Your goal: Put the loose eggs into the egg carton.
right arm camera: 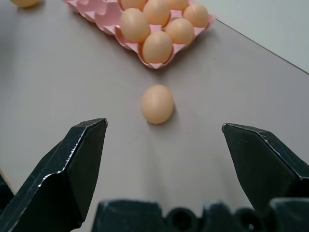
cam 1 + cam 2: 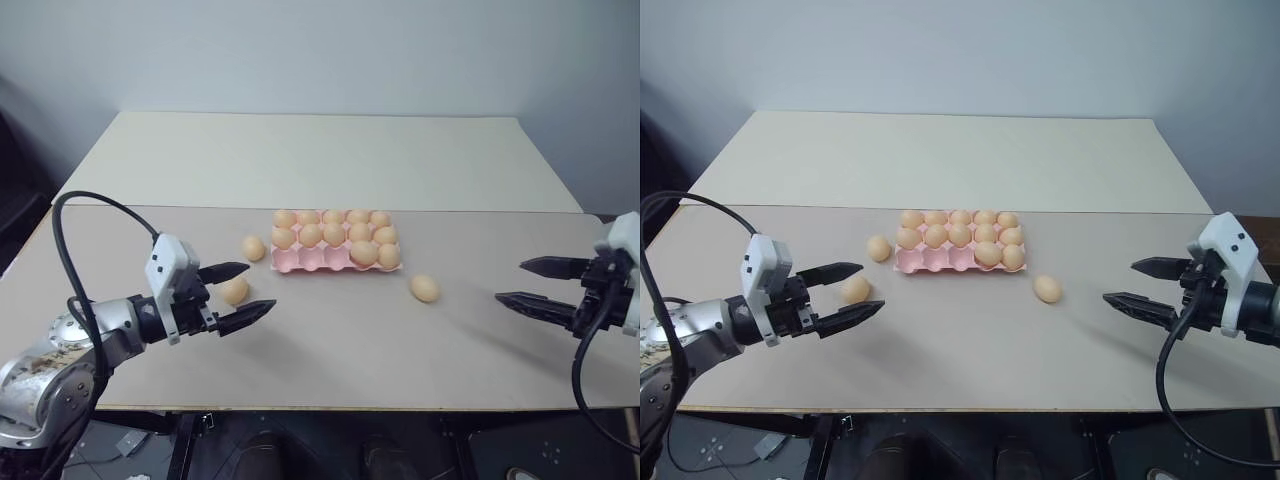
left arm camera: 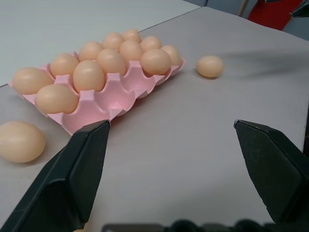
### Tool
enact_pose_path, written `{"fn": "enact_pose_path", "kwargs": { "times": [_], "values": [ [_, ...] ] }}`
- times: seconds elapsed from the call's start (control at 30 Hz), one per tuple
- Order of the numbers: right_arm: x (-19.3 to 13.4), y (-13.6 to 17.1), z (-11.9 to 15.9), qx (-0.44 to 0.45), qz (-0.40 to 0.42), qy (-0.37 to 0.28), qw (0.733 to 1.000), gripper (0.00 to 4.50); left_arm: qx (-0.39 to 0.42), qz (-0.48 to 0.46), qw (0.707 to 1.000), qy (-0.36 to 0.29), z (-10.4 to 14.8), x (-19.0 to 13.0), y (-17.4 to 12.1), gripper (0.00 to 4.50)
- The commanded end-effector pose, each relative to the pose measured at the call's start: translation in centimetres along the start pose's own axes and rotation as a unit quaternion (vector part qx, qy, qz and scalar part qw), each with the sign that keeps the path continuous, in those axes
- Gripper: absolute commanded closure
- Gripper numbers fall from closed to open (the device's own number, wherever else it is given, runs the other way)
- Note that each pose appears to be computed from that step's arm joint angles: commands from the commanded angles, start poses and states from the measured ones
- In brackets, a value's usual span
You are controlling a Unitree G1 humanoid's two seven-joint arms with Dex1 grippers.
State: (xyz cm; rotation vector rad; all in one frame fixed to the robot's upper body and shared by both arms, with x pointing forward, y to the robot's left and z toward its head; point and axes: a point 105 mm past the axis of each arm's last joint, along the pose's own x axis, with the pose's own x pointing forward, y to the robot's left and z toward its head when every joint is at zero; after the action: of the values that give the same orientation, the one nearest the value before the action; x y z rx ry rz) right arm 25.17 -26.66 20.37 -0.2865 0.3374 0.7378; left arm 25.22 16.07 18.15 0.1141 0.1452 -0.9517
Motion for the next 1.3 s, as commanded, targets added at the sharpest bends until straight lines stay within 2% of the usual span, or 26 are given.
{"fn": "enact_pose_path", "kwargs": {
  "times": [0.03,0.47,0.67,0.83,1.3],
  "values": [
    [-1.0,-0.5,0.7,-0.022,-0.025,-0.01,0.999,0.04,0.016,-0.009,1.0,-0.011,0.9,-0.2,-0.1,0.0],
    [1.6,0.1,-1.1,0.024,-0.037,-0.01,0.999,0.04,0.01,-0.041,0.999,-0.004,0.4,0.7,-1.3,0.0],
    [5.5,-0.1,-1.8,0.003,-0.069,0.009,0.998,0.04,0.01,-0.039,0.999,-0.008,0.5,1.1,-1.5,0.0],
    [8.0,0.2,-2.2,0.02,-0.085,-0.014,0.996,0.04,0.009,-0.035,0.999,-0.01,0.4,1.0,-1.6,0.0],
    [11.6,0.4,-2.0,0.03,-0.107,-0.023,0.994,0.04,0.007,-0.028,1.0,-0.013,0.4,0.9,-1.8,0.0]
  ]
}}
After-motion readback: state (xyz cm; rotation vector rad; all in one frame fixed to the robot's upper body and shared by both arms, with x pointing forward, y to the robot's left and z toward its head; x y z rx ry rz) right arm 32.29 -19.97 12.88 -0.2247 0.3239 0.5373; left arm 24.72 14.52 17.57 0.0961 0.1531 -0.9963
